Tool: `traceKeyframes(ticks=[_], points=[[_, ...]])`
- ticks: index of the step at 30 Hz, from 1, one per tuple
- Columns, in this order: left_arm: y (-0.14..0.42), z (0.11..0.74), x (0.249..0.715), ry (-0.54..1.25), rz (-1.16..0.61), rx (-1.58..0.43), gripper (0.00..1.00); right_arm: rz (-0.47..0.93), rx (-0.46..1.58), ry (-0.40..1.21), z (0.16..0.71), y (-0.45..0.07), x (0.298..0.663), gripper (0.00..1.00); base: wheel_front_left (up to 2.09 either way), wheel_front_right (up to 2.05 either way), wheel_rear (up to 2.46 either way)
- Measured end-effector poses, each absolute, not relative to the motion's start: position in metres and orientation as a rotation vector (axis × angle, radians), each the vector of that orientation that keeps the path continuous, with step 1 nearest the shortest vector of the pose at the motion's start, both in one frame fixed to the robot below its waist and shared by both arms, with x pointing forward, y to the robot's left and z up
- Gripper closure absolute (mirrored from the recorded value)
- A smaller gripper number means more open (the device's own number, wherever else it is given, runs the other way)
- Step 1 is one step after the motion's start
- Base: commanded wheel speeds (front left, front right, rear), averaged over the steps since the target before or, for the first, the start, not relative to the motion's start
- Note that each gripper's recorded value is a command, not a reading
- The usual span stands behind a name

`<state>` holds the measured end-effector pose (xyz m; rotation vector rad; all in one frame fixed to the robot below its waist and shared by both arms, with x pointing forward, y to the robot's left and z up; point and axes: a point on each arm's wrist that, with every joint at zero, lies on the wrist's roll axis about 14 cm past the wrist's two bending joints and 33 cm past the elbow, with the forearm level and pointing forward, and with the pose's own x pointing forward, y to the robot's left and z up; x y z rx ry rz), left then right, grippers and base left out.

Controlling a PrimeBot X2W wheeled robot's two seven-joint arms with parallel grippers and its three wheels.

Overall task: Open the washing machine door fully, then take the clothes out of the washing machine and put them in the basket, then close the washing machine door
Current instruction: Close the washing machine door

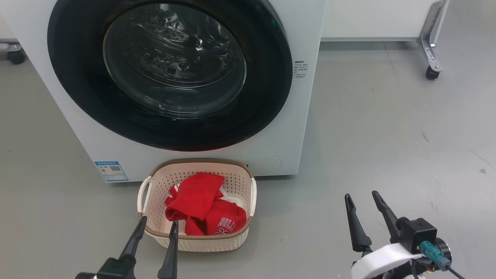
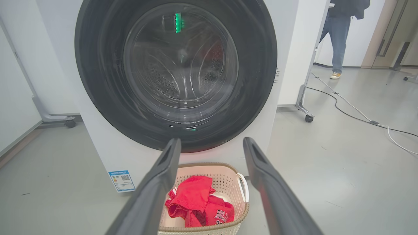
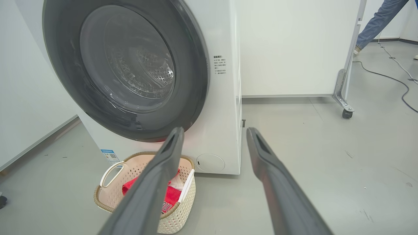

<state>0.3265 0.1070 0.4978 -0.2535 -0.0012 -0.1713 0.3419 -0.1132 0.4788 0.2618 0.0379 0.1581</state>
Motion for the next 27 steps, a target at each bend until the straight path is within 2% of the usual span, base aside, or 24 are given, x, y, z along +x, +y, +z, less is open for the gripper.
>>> traceKeyframes(ticks=[27], points=[[0.105,0.503,0.322,-0.008,-0.181,-0.251,0.0,0.107,0.265,0.03,0.48,-0.123,0.317,0.0,0.0,0.0,0.0]])
